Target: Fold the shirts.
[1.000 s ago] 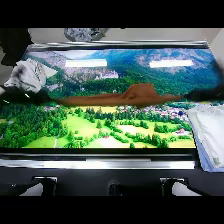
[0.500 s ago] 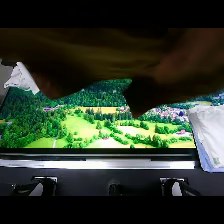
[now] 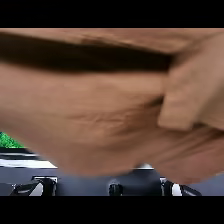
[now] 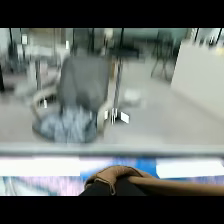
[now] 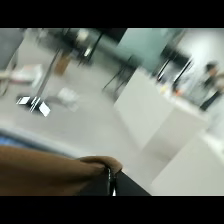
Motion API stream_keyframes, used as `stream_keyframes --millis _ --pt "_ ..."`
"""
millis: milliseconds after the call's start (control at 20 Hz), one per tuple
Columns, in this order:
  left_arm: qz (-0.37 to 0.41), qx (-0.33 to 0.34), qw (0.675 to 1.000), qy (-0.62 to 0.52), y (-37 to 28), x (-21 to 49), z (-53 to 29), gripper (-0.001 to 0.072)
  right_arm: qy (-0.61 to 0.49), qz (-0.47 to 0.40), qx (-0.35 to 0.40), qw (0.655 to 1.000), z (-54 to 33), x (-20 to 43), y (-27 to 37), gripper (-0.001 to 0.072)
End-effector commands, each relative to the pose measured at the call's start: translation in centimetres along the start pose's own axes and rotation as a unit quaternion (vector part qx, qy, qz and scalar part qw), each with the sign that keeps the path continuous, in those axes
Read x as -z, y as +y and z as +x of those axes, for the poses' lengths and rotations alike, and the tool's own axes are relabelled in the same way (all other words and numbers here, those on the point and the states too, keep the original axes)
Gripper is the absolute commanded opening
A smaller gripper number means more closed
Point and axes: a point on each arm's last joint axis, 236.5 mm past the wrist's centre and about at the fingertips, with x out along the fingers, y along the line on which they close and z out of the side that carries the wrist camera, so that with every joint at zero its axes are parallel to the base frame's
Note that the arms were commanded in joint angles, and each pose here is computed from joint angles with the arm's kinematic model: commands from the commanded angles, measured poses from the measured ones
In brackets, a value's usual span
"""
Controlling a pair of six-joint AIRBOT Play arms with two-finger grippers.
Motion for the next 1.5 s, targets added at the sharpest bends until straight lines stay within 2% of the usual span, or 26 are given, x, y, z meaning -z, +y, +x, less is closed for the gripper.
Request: stream_keyframes --millis 0,100,250,350,500,600,700,900,1000,1100,1200,1300,1450 --pt "-0.028 -0.008 0.983 0.182 2.8 11.1 7.6 0.0027 0.175 0.057 -0.143 0.972 6.1 10.2 4.2 0.0034" --pt "-0.048 -0.008 0.954 0.295 4.5 19.8 12.2 0.0027 0.283 0.113 -0.230 0.924 11.3 18.5 7.7 0.0034" --pt "-0.067 -0.007 0.905 0.419 6.9 32.1 17.6 0.0027 0.388 0.141 -0.307 0.857 18.4 29.3 15.8 0.0034" --pt "-0.084 -0.015 0.886 0.457 8.4 37.8 21.2 0.0027 0.411 0.175 -0.313 0.838 23.5 34.3 21.0 0.0034" --pt "-0.095 -0.020 0.870 0.484 9.7 43.6 26.2 0.0027 0.397 0.281 -0.278 0.828 30.7 37.9 26.8 0.0035" --pt "-0.098 -0.020 0.866 0.490 10.2 45.5 28.8 0.0027 0.369 0.347 -0.276 0.817 33.6 38.0 29.9 0.0035" --pt "-0.098 -0.019 0.870 0.482 10.4 46.1 31.0 0.0027 0.349 0.357 -0.259 0.827 35.5 38.5 30.8 0.0036" --pt "-0.096 -0.022 0.880 0.464 11.3 44.8 32.7 0.0028 0.310 0.343 -0.217 0.860 37.0 38.0 26.0 0.0035" --pt "-0.098 -0.020 0.875 0.473 11.6 44.0 32.0 0.0028 0.311 0.338 -0.212 0.863 36.0 37.9 23.1 0.0035" --pt "-0.120 -0.013 0.847 0.518 10.5 45.3 30.0 0.0028 0.361 0.327 -0.252 0.836 33.1 39.2 23.9 0.0036" --pt "-0.125 0.004 0.799 0.589 8.9 48.1 27.0 0.0028 0.453 0.266 -0.297 0.797 28.5 42.4 25.5 0.0036" --pt "-0.127 0.017 0.757 0.640 7.8 50.4 24.4 0.0027 0.536 0.223 -0.297 0.758 24.6 45.7 25.7 0.0036" --pt "-0.134 0.024 0.717 0.684 7.0 52.4 21.6 0.0027 0.584 0.231 -0.323 0.708 20.9 47.6 27.8 0.0035"
